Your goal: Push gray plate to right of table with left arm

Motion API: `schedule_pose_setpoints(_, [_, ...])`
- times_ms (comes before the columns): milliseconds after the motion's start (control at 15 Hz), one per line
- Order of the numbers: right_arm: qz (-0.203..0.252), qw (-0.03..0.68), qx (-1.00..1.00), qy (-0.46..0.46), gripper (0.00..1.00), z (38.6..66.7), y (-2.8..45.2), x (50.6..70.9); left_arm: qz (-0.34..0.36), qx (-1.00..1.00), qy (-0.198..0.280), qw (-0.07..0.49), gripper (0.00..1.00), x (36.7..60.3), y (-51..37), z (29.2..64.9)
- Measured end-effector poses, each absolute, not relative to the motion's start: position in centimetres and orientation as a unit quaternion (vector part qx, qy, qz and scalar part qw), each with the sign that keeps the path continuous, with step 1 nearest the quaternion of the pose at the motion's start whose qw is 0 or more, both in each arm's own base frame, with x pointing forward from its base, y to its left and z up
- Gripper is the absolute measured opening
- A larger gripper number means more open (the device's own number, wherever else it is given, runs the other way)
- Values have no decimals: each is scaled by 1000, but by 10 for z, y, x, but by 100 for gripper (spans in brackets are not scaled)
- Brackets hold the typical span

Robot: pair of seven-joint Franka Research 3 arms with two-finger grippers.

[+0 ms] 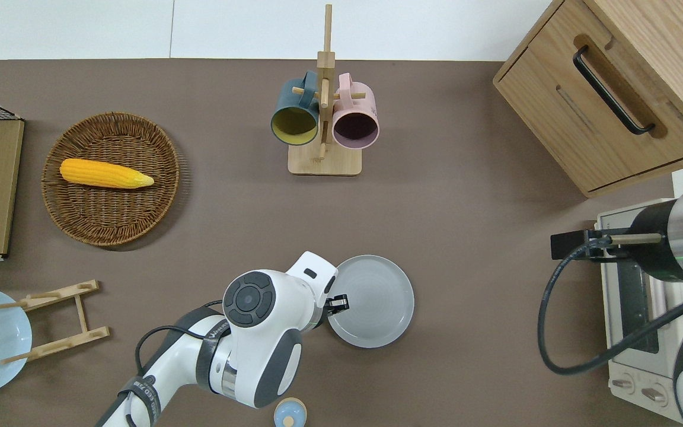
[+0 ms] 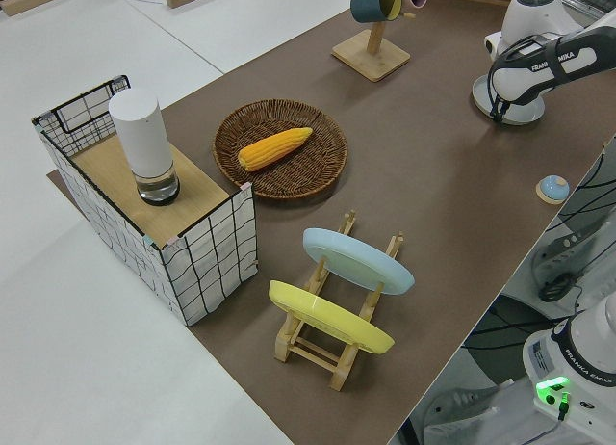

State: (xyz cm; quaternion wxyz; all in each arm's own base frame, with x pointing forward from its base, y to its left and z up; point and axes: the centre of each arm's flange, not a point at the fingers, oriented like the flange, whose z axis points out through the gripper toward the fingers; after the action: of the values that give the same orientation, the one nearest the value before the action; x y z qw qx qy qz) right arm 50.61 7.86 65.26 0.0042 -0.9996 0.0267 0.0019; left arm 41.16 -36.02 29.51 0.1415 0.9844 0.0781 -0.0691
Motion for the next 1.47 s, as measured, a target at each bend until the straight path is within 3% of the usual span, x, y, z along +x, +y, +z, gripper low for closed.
schedule_pose_setpoints(333, [2, 4, -1000, 27, 100, 653, 79, 506, -63, 983, 78, 154, 4, 409, -375, 293])
schedule_pose_setpoints(867, [2, 4, -1000, 27, 100, 653, 79, 506, -72, 980, 106, 153, 79, 410, -378, 291])
schedule_pose_setpoints(933, [2, 4, -1000, 27, 100, 653, 79, 506, -74, 980, 108, 152, 85, 411, -377, 290])
schedule_pose_setpoints(1000, [2, 4, -1000, 27, 100, 653, 79, 506, -76, 979, 110, 150, 85, 411, -375, 291])
schedule_pose_setpoints(1133, [2, 4, -1000, 27, 100, 653, 79, 506, -83, 979, 114, 147, 97, 414, -372, 295])
schedule_pose_setpoints(1467, [2, 4, -1000, 27, 100, 653, 79, 506, -110, 976, 125, 141, 100, 437, -359, 328])
